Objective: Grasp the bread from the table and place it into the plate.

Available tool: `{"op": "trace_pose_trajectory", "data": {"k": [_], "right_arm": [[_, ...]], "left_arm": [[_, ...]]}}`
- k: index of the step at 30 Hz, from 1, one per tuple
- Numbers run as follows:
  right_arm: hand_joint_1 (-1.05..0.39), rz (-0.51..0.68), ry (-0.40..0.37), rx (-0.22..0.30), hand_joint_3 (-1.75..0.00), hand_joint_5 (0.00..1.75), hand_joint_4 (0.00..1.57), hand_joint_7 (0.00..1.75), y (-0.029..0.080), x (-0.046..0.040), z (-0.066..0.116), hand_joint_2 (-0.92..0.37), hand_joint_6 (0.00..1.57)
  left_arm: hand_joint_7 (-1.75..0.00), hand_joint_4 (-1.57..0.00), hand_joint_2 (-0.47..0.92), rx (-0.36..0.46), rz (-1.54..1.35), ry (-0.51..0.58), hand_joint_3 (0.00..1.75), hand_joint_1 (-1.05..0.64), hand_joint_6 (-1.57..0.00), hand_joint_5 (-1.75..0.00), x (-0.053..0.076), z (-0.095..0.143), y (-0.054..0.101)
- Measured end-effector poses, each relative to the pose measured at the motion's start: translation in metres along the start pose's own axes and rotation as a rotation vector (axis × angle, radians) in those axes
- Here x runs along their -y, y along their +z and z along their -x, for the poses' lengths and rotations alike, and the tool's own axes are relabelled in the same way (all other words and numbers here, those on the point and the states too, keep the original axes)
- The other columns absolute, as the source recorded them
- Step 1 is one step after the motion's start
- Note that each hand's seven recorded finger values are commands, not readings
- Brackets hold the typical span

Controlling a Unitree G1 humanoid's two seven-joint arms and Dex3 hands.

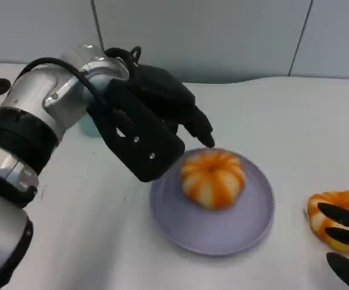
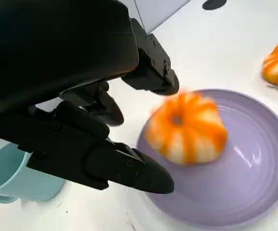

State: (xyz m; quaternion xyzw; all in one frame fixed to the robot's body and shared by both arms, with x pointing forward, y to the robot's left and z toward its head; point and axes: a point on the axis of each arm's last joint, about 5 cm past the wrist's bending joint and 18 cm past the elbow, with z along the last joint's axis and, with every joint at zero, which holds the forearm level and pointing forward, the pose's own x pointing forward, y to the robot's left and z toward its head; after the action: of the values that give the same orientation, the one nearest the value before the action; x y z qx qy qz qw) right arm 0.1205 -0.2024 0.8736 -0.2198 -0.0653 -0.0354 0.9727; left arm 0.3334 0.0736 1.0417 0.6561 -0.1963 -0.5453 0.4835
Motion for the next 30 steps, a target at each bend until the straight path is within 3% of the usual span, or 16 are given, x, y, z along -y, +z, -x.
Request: {"op": "trace_pose_trajectory", "data": {"k": [2,3,5,6,9,12,16,18,22,25,27,29,30], "right_arm": [[-0.38,0.0,0.0,0.0,-0.36,0.04,0.99,0.0,0.0,0.0,0.0,-0.92,0.77],[-0.38,0.0,0.0,0.0,-0.36,0.03,0.98,0.0,0.0,0.0,0.0,-0.92,0.77],[-0.38,0.0,0.0,0.0,-0.36,0.03,0.97,0.0,0.0,0.0,0.0,-0.92,0.77],[-0.38,0.0,0.0,0.0,-0.36,0.02,0.97,0.0,0.0,0.0,0.0,-0.92,0.77],[-0.38,0.0,0.0,-0.001,-0.36,0.02,0.97,0.0,0.0,0.0001,0.0,-0.92,0.77],[-0.38,-0.001,0.0,0.001,-0.36,0.03,0.97,0.0,0.0,0.0,0.0,-0.92,0.77],[-0.38,0.0,0.0,0.002,-0.36,0.03,0.99,0.0,0.0,-0.0001,0.0,-0.92,0.77],[-0.38,0.0,0.0,0.007,-0.36,0.03,0.99,0.0,0.0,-0.0002,0.0,-0.92,0.77],[-0.39,0.001,-0.001,0.003,-0.36,0.03,0.99,0.0,0.0,0.0,0.001,-0.92,0.77],[-0.39,0.002,-0.001,-0.007,-0.36,0.03,0.98,0.0,0.0,0.0003,0.002,-0.92,0.77],[-0.39,0.003,-0.002,-0.008,-0.37,0.03,0.99,0.0,0.0,0.0007,0.002,-0.92,0.77],[-0.39,0.004,-0.003,-0.007,-0.37,0.04,0.99,0.0,0.0,0.0009,0.002,-0.92,0.77],[-0.39,0.004,-0.004,-0.008,-0.37,0.03,0.98,0.0,-0.001,0.0011,0.002,-0.92,0.77]], "left_arm": [[-0.02,-0.5,0.92,0.0,-0.001,0.0,0.11,-0.76,-0.77,-0.09,0.0,0.0,0.0],[-0.01,-0.69,0.92,0.0,-0.001,-0.001,0.11,-0.75,-0.6,-0.19,0.0,0.0,0.0],[0.0,-0.87,0.92,0.001,0.0,0.0,0.08,-0.75,-0.45,-0.38,0.0,0.0,0.0],[-0.01,-0.86,0.92,0.003,0.004,0.0,0.08,-0.74,-0.43,-0.43,0.0,0.0,0.0],[-0.05,-0.62,0.92,0.007,0.01,-0.005,0.12,-0.76,-0.62,-0.22,0.0,0.0,0.0],[-0.05,-0.55,0.92,0.01,-0.001,-0.014,0.14,-0.76,-0.69,-0.13,0.0,-0.001,0.001],[-0.03,-0.65,0.92,0.026,0.0,-0.008,0.08,-0.69,-0.69,-0.15,0.001,0.0,0.0],[-0.03,-0.73,0.92,0.057,0.033,0.045,0.06,-0.67,-0.72,-0.18,0.003,0.004,-0.002],[-0.04,-0.79,0.92,0.125,0.173,0.269,0.08,-0.61,-0.74,-0.21,0.021,0.017,-0.013],[-0.04,-0.81,0.92,0.137,0.343,0.421,0.08,-0.59,-0.76,-0.28,0.042,0.029,-0.024],[-0.07,-0.62,0.92,0.132,0.432,0.48,0.12,-0.58,-0.79,-0.74,0.057,0.036,-0.029],[-0.07,-0.56,0.92,0.125,0.526,0.545,0.13,-0.58,-0.8,-0.86,0.072,0.042,-0.033],[-0.14,-0.55,0.92,0.119,0.561,0.563,0.11,-0.54,-0.84,-1.02,0.079,0.044,-0.034]]}}
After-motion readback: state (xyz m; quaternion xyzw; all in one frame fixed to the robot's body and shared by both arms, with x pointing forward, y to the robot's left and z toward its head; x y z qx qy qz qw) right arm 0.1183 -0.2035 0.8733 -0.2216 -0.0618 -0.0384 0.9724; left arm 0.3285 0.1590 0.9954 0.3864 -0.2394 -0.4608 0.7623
